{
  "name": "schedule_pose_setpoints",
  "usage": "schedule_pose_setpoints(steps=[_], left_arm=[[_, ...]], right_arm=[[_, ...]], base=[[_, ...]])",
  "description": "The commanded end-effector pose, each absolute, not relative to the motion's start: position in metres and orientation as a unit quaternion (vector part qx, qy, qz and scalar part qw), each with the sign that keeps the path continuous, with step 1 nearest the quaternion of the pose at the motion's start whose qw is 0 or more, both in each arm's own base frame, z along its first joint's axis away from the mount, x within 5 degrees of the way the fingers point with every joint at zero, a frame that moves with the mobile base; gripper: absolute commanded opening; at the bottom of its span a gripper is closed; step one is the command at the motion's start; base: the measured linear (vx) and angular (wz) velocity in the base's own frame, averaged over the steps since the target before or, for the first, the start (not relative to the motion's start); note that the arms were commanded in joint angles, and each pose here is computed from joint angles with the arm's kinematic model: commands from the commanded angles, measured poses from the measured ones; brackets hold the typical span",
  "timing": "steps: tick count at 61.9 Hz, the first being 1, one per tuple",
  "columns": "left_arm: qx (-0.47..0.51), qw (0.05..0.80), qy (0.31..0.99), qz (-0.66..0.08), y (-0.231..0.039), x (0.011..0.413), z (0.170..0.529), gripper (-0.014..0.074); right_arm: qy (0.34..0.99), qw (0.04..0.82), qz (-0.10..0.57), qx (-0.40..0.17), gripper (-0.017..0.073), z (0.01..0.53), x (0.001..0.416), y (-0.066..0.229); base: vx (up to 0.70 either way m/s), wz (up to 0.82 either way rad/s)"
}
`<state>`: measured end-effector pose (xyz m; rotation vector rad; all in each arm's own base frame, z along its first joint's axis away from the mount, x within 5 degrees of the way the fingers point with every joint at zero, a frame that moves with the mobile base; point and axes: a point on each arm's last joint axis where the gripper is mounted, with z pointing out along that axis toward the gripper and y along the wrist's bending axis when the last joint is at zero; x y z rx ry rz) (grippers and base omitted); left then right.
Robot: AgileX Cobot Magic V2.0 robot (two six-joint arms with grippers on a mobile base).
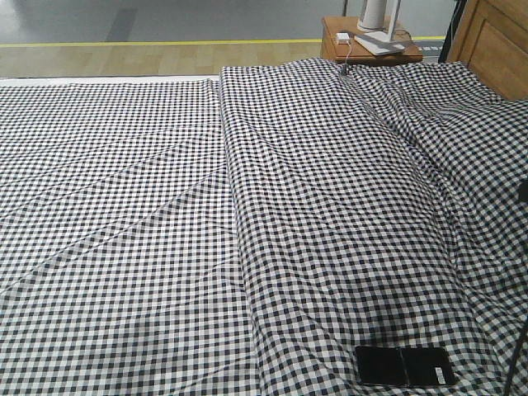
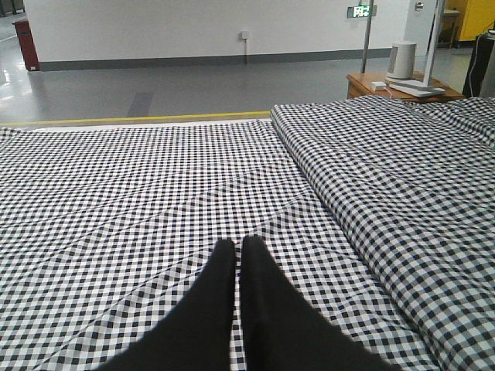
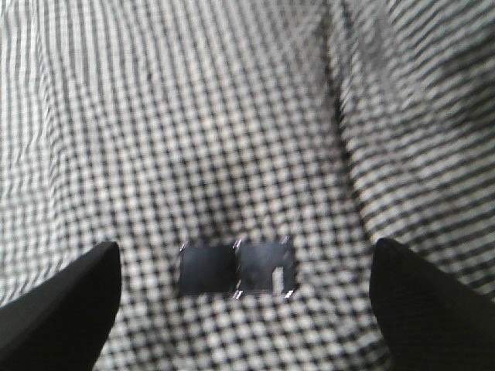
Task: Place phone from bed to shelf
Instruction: 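Lower the open right gripper over the black phone on the bed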
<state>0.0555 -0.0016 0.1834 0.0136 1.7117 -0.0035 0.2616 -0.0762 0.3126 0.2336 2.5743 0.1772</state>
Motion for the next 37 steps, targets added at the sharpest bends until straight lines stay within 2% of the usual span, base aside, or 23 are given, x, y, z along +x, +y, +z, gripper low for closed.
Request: schedule_pose_setpoints(steps=[1,14,21,37], left_arm=[[0.000,0.685,0.728,-0.002,-0.001,0.056,0.190,0.0001],[0.000,0.685,0.728,-0.002,-0.001,0.056,0.190,0.0001],[0.000,0.685,0.728,-0.002,-0.001,0.056,0.190,0.0001],[0.000,0.685,0.728,-0.002,-0.001,0.056,0.190,0.0001]], right_arm=[[0.952,0.284,0.087,0.082,0.0602,0.313,0.271,-0.085],[0.966,0.233,0.100,0.059,0.0594,0.269,0.290,-0.111],[0.969,0.206,0.115,0.074,0.0594,0.240,0.298,-0.129],[0.960,0.176,0.207,0.069,0.0594,0.175,0.313,-0.148]], base=[[0.00,0.00],[0.00,0.00],[0.00,0.00],[0.00,0.00]])
